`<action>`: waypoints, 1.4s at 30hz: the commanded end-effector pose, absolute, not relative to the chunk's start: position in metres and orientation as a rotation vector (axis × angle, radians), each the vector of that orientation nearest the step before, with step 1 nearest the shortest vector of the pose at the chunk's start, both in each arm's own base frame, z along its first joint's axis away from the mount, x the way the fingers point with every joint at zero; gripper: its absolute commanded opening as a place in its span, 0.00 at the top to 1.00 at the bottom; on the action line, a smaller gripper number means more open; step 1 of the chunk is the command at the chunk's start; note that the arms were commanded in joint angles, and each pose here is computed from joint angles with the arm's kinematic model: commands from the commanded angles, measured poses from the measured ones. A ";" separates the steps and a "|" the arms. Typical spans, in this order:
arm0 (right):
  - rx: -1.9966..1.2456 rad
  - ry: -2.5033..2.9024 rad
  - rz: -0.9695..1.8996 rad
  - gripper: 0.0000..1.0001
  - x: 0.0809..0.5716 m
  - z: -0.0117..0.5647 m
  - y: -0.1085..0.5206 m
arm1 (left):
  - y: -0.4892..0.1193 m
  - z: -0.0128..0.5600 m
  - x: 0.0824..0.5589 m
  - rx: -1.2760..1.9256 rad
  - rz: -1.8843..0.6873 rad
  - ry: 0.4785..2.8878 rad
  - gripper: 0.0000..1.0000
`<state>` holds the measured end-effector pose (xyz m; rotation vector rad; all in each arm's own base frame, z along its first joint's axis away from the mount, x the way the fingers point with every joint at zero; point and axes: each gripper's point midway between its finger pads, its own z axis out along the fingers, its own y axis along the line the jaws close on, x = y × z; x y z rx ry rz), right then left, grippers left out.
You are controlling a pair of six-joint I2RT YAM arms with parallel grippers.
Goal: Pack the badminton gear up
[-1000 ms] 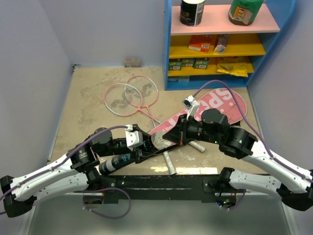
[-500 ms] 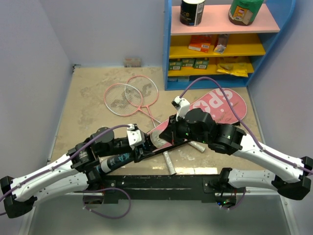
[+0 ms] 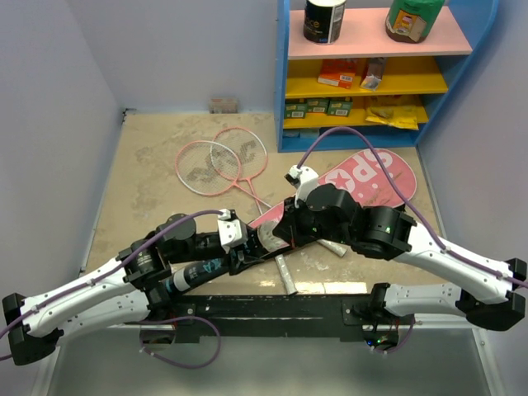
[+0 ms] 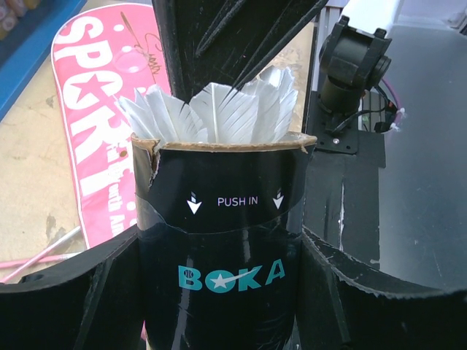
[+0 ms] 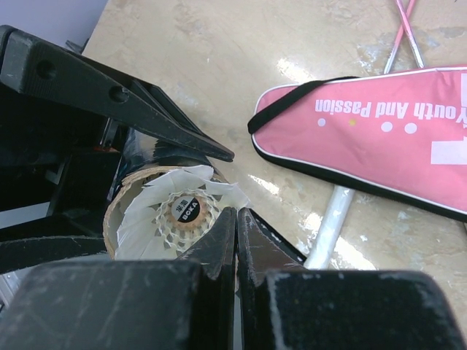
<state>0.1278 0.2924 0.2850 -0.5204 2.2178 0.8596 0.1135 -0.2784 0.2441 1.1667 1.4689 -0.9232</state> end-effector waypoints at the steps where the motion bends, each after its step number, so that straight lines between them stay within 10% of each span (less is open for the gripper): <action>1: -0.590 2.085 1.134 1.00 0.099 0.343 0.317 | -0.288 0.275 0.127 1.078 -0.926 1.390 1.00; 42: -0.512 2.016 1.125 1.00 0.101 0.359 0.288 | -0.288 0.280 0.117 1.107 -0.964 1.339 1.00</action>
